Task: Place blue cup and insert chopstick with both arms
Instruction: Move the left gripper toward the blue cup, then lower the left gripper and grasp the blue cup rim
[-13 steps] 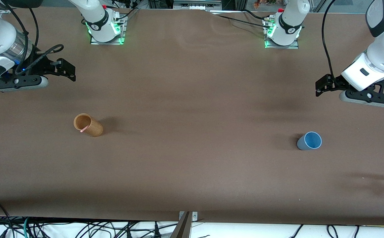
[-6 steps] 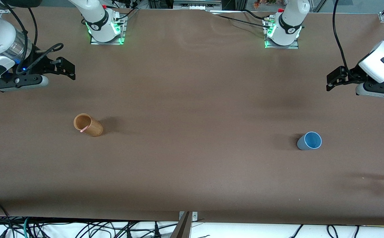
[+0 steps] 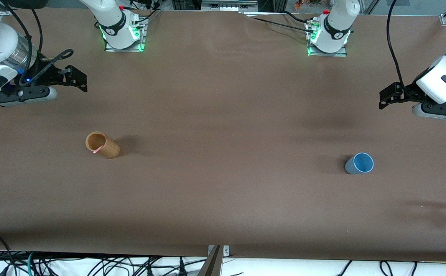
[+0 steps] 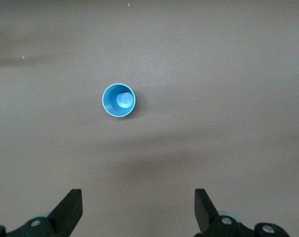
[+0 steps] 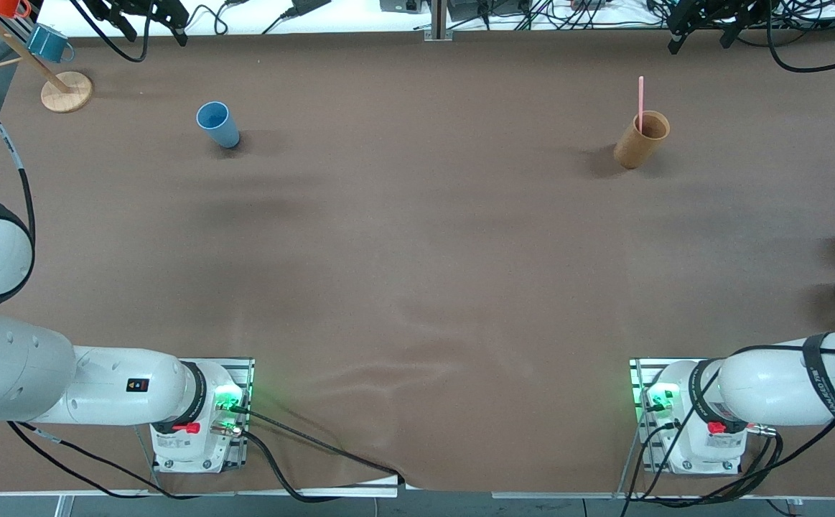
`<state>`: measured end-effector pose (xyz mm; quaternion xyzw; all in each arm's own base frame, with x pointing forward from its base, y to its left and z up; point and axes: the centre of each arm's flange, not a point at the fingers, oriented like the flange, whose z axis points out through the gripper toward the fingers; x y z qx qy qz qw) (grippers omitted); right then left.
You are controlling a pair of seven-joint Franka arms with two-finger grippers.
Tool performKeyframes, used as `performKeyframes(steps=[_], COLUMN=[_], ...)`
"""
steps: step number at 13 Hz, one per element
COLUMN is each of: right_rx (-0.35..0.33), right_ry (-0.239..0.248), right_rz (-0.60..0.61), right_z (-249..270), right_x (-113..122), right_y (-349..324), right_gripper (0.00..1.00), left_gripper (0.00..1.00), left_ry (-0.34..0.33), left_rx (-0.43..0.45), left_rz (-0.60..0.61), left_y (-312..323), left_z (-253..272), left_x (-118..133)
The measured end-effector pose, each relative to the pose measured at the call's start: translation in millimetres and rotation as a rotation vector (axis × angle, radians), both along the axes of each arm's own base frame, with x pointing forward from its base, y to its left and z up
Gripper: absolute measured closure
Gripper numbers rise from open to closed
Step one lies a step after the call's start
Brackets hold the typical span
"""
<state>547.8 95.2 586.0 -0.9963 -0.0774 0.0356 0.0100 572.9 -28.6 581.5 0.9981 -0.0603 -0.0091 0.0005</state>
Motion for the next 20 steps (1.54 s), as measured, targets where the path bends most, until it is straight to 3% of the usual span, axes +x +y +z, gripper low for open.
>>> performKeyframes(steps=[4,8,14,17,20], right_rx=[0.0,0.0,0.0,0.004,0.005], right_ry=[0.002,0.005,0.011,0.009,0.014], right_rz=[0.008,0.01,0.021,0.057,0.065], right_z=[-0.2,-0.5,-3.2,-6.2,-9.5], right_x=[0.0,-0.3,-0.2,2.7,3.7], right_y=[-1.4,-1.6,-3.5,-10.6,-13.9], right_gripper=[0.0,0.0,0.0,0.0,0.0], left_gripper=[0.0,0.0,0.0,0.0,0.0], left_ry=[0.005,0.066,0.165,0.085,0.032], left_rx=[0.0,0.002,0.001,-0.005,-0.008], left_rz=[-0.008,-0.006,0.007,0.021,0.032], left_y=[-4.5,-3.7,2.4,10.0,14.1], left_z=[-1.2,-35.6,-126.5,-201.8,-273.0], left_x=[0.2,13.6,61.2,86.0,80.7])
